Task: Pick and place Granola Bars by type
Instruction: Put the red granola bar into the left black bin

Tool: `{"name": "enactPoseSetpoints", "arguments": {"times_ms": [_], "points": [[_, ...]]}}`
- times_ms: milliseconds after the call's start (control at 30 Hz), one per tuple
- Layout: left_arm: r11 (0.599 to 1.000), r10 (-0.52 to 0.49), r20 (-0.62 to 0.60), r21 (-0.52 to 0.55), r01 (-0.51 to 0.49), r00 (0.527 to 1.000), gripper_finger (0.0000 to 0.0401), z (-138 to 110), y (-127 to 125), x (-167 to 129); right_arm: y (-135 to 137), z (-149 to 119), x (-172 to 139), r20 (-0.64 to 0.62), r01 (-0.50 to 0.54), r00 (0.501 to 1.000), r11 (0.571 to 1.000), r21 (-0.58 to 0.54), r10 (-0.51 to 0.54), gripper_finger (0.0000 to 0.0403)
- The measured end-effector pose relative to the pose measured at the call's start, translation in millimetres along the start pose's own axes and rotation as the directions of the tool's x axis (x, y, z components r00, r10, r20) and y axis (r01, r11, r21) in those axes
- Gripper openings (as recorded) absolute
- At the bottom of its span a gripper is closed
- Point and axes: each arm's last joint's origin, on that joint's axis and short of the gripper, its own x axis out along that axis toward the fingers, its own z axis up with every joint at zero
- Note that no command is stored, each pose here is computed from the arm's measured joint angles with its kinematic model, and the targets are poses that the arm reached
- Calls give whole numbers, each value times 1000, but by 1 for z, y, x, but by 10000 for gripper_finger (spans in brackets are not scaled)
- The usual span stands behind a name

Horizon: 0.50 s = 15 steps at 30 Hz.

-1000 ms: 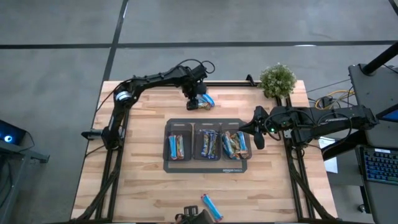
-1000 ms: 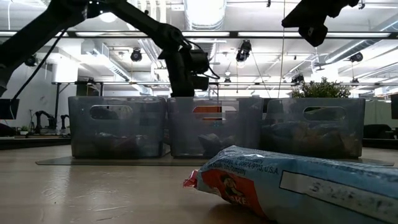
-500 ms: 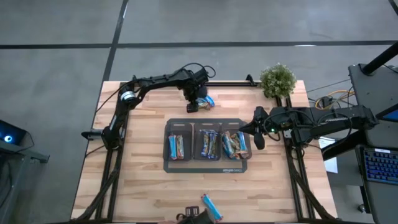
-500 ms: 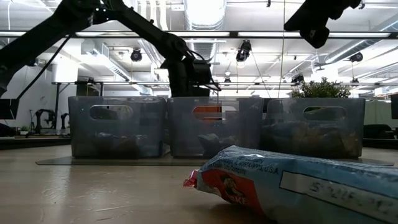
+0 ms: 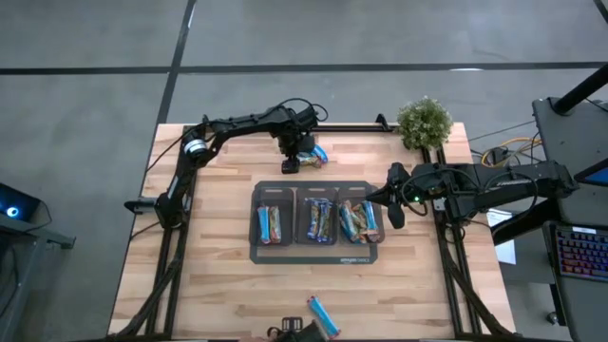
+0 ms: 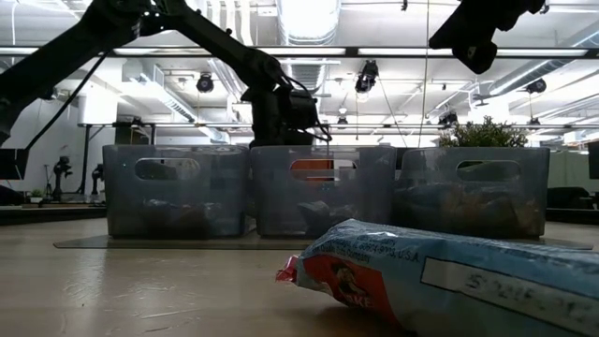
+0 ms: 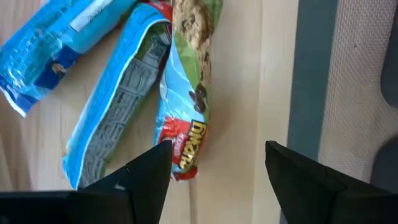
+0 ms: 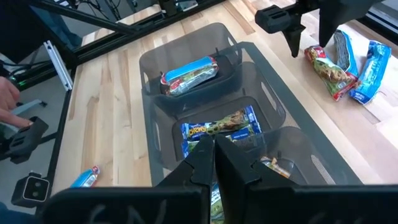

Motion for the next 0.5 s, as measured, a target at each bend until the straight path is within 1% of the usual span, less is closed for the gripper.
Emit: {"name": "enactPoseSetpoints", "arguments": {"times_ms": [100,233,400,500], "points": [[1000,4,6,28,-5,1000,238,1,0,0,0,0,0,0,0,1000,1000,0,0,8],[995,22,5,98,-23,1000,238,1,0,3,0,0,0,0,0,1000,1000,0,0,8],[990,35,-37,138,-29,999,238,-5,-2,12,0,0,0,0,0,1000,1000,0,0,8],[986,72,-71,158,-60,995,238,-9,-3,20,0,0,0,0,0,1000,1000,0,0,8]]}}
